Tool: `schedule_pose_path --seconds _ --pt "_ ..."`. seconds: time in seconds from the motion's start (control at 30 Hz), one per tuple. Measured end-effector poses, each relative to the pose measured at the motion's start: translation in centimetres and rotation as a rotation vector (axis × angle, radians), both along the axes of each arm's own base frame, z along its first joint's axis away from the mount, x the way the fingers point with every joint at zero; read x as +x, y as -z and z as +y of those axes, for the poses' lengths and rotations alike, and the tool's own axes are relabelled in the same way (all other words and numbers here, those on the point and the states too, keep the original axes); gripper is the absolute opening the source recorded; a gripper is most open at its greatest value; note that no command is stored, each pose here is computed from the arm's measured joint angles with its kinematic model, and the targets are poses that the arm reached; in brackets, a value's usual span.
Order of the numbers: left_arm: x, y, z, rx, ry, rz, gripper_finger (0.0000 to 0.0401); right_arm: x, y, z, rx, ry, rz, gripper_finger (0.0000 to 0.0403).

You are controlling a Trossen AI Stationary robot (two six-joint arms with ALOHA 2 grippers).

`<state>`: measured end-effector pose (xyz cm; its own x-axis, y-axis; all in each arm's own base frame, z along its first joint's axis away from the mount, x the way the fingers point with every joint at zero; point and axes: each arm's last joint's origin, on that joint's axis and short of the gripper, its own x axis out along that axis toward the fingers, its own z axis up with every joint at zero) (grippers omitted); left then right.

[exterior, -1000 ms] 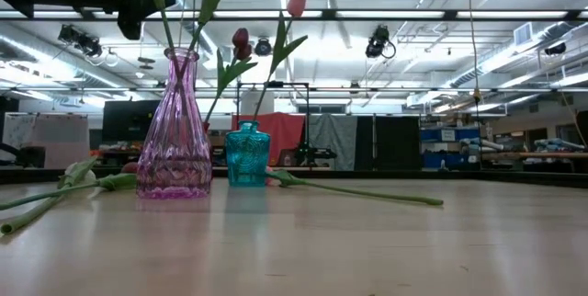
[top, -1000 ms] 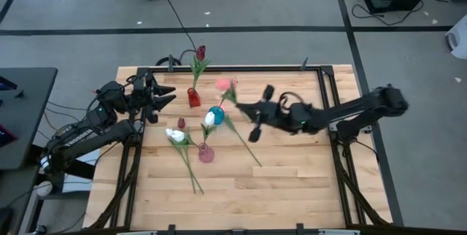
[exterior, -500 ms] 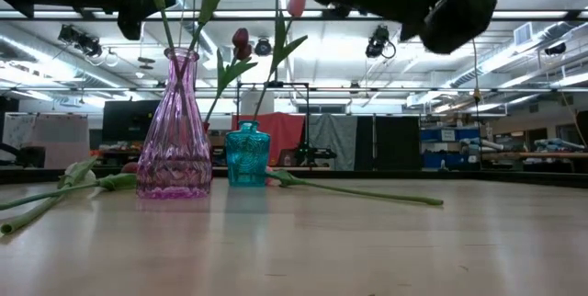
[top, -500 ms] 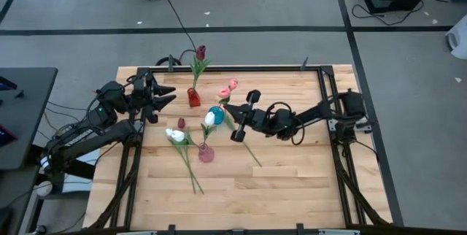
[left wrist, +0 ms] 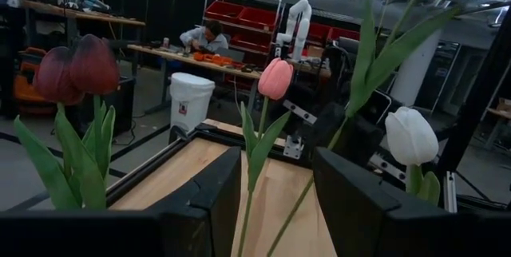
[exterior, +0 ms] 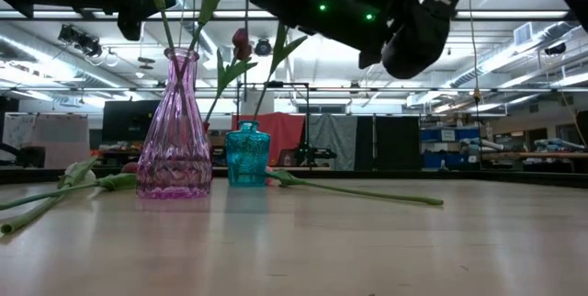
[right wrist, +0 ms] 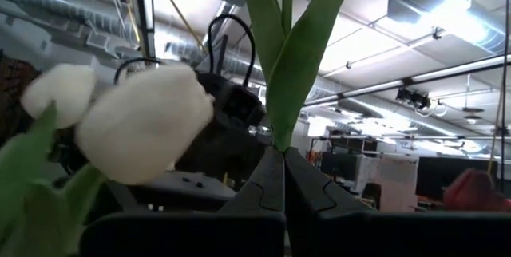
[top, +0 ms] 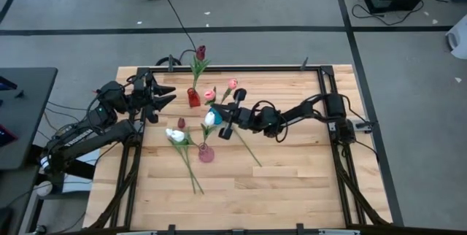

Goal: Sort flowers into vase by color
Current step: Put the top pink tulip into the blue vase

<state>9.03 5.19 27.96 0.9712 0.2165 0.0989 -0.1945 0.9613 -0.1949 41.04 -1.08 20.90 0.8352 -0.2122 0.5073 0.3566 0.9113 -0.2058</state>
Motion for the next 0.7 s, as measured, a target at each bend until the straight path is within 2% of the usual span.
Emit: schedule_pose_path --seconds 0.27,0.5,0.7 --pt "0.0 0.0 0.0 -0.002 -0.002 0.002 0.0163 0.5 0.3 -1.3 0.007 0.028 0.053 0.0003" --pt "0.0 0.0 0.0 -0.002 -0.002 0.002 0.0163 0.8 1.0 -2.0 0.07 0.011 0.12 0.0003" --pt "0.0 0.0 0.0 -0.002 -0.002 0.002 0.0163 1.2 2.4 -2.4 0.14 0.043 0.255 0.0014"
